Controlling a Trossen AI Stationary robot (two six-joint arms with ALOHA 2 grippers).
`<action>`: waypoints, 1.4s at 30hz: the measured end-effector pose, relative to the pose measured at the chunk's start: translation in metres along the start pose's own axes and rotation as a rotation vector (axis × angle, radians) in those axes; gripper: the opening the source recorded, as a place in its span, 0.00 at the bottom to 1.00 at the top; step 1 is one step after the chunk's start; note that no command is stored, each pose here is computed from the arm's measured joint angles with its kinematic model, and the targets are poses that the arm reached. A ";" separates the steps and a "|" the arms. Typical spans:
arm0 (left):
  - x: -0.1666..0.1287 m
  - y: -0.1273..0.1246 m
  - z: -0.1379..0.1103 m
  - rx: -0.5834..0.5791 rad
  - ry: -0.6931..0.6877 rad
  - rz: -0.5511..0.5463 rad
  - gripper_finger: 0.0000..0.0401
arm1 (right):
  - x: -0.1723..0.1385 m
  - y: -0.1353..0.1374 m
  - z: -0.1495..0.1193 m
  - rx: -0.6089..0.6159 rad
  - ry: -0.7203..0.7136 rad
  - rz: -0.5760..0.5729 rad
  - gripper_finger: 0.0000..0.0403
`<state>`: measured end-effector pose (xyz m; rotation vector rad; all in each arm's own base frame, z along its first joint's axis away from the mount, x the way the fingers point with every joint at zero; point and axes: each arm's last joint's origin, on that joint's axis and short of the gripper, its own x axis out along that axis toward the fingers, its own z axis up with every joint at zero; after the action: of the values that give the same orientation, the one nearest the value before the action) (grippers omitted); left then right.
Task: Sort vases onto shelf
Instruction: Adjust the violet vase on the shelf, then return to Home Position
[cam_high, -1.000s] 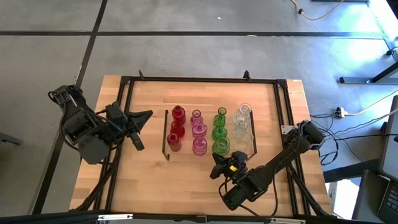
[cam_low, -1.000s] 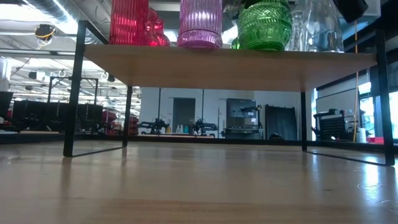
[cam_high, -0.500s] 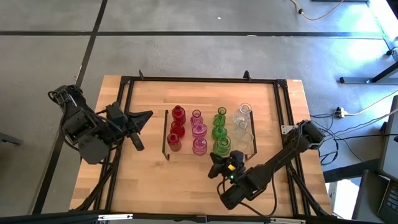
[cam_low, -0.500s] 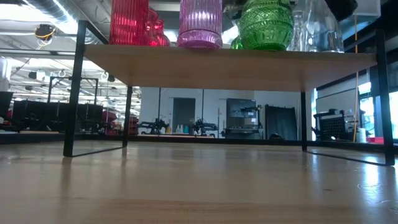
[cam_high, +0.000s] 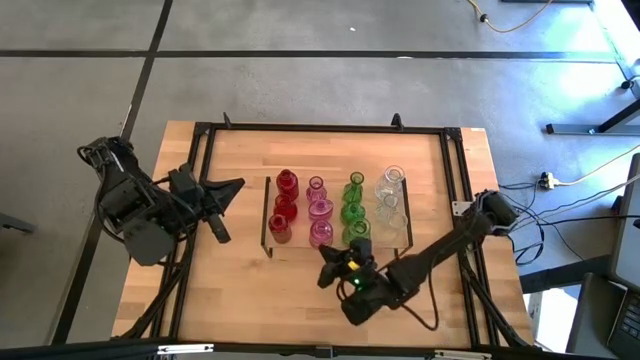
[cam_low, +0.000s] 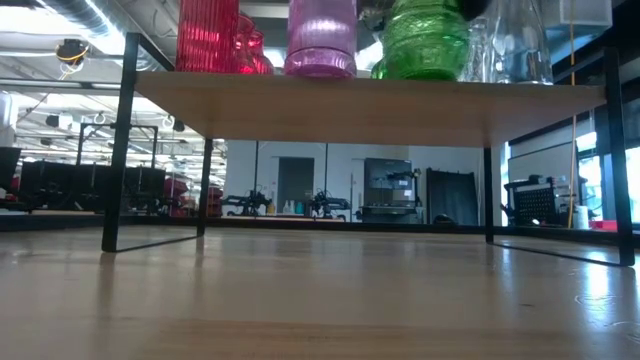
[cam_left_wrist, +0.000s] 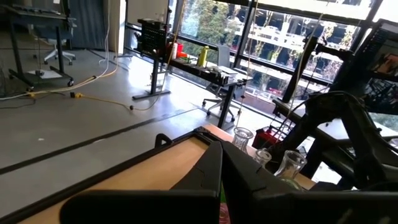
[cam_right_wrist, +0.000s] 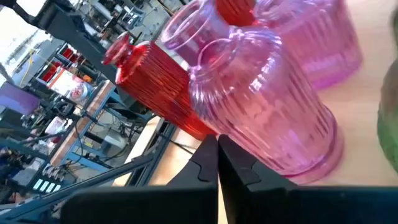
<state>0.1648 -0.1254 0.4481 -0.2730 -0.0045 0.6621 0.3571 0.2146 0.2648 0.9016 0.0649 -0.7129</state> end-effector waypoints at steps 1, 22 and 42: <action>0.000 0.000 0.000 -0.003 0.000 0.000 0.00 | 0.002 0.001 0.001 -0.009 -0.001 0.000 0.00; -0.008 -0.002 -0.001 -0.001 0.011 -0.039 0.00 | -0.052 0.026 0.011 -0.090 0.004 0.069 0.00; -0.038 0.091 0.034 0.120 0.146 -0.327 0.00 | -0.158 -0.005 0.169 -0.461 -0.242 0.064 0.00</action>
<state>0.0764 -0.0713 0.4609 -0.1986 0.1275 0.3152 0.1921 0.1735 0.4224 0.3726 -0.0154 -0.7051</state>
